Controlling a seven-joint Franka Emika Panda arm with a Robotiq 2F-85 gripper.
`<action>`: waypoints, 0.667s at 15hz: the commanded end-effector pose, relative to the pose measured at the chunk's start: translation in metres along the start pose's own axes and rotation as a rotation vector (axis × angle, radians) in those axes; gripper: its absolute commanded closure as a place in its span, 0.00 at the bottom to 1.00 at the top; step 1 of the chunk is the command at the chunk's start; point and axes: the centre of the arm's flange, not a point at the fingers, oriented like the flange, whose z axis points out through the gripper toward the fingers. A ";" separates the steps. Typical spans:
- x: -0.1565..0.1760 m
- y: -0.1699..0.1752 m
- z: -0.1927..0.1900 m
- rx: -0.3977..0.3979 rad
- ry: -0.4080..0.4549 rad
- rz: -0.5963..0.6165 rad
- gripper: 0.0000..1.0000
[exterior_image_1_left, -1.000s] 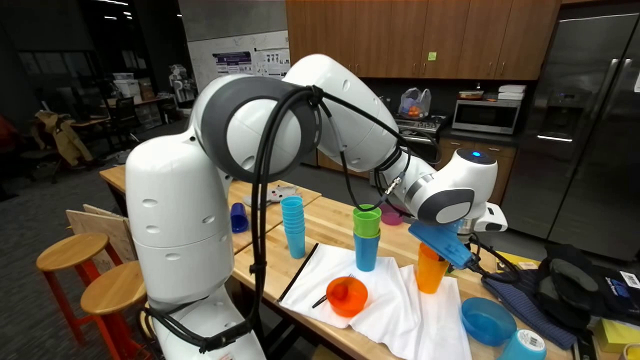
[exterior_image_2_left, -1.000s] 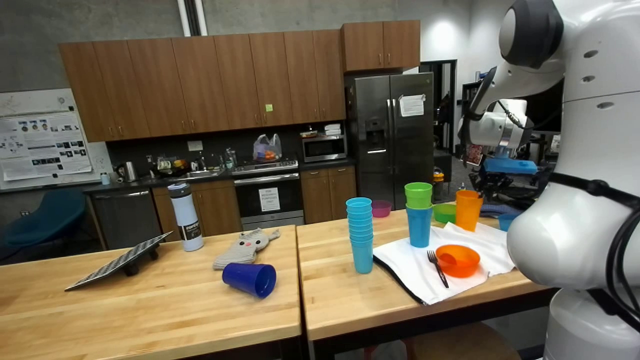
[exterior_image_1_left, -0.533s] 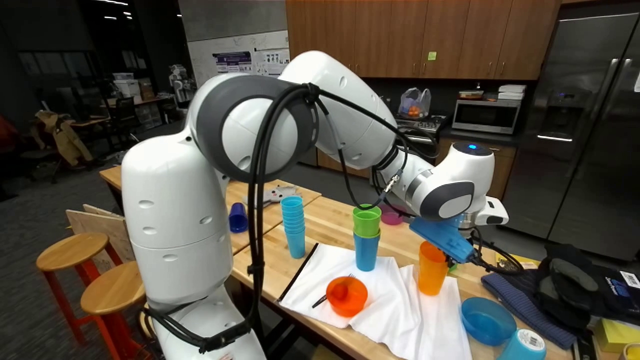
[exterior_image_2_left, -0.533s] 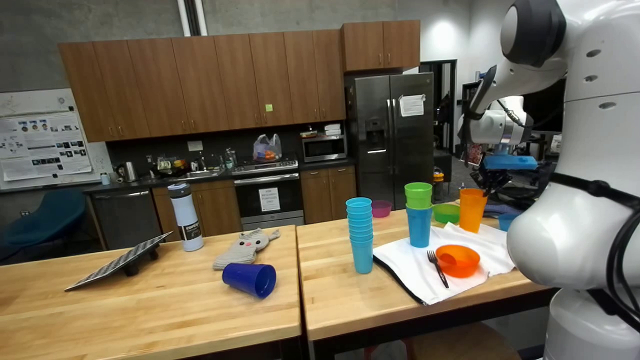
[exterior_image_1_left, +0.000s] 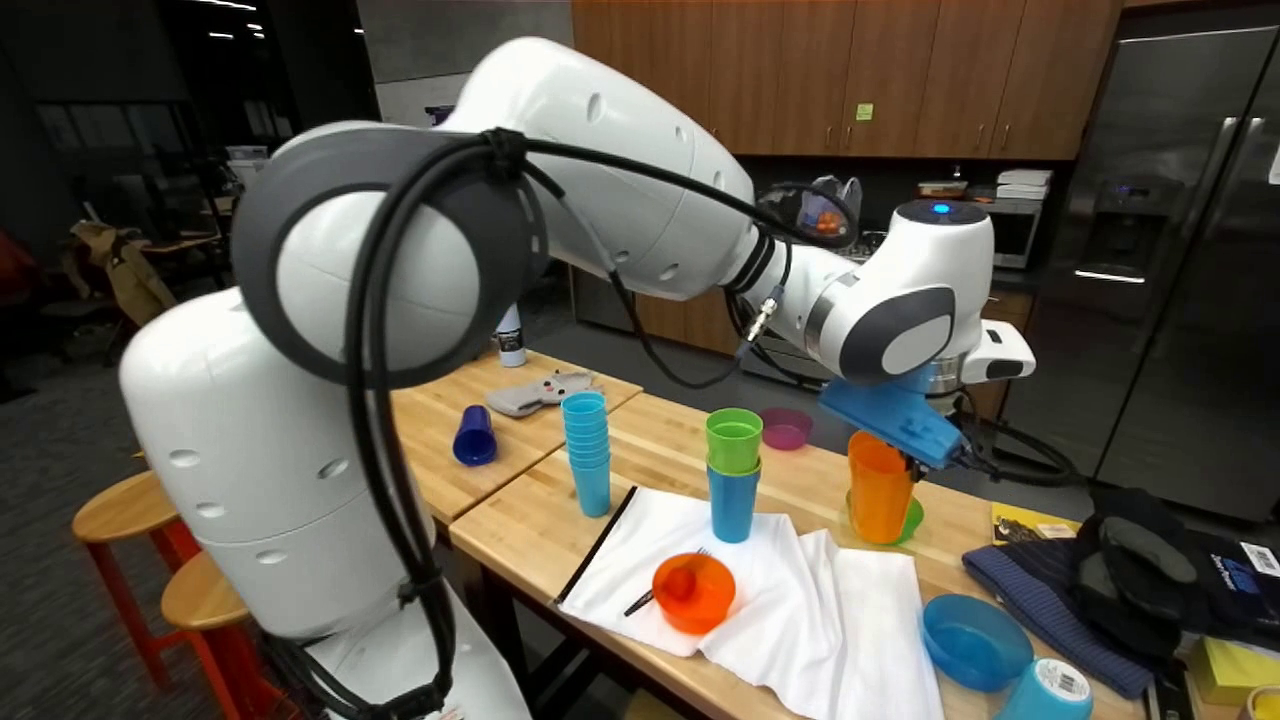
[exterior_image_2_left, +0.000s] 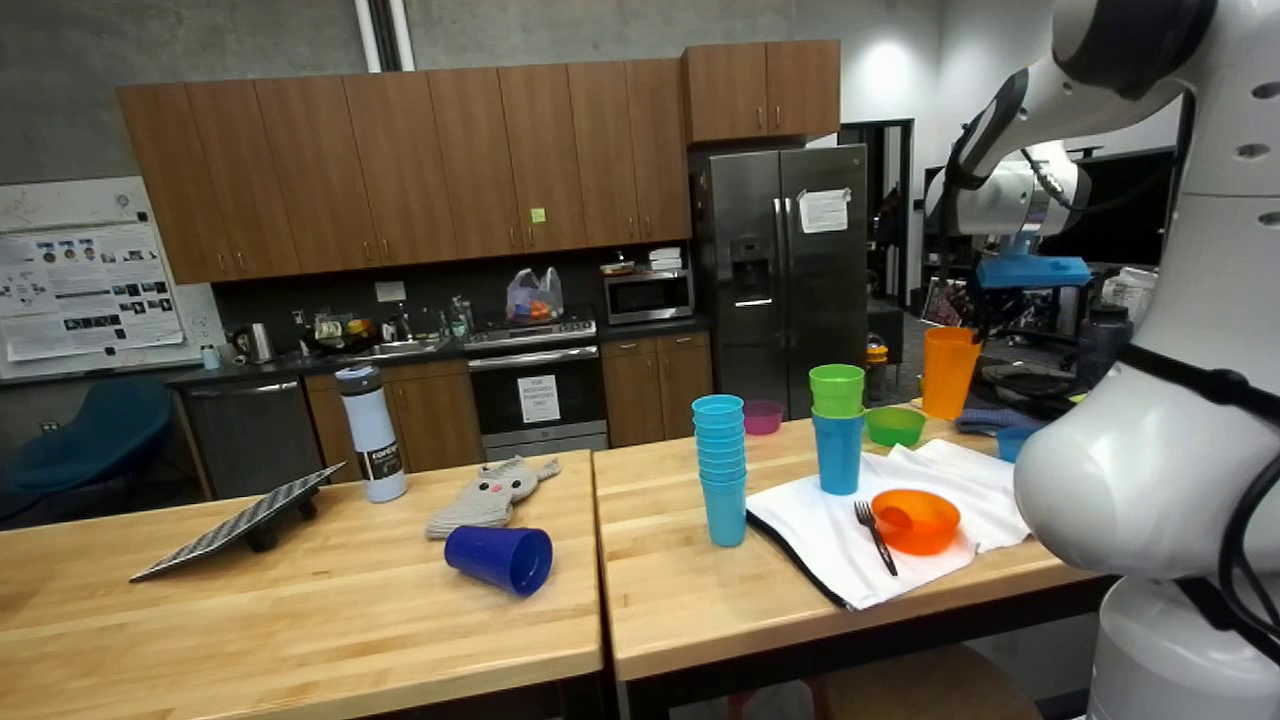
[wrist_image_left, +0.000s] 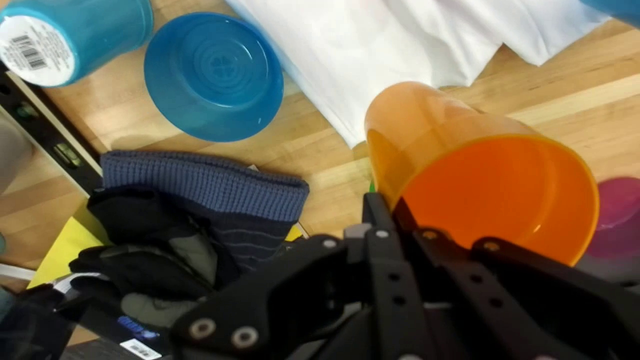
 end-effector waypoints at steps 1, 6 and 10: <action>-0.012 -0.003 -0.056 0.047 0.057 0.002 0.99; -0.008 -0.004 -0.062 0.040 0.064 -0.003 0.96; -0.011 -0.006 -0.059 0.043 0.056 -0.005 0.96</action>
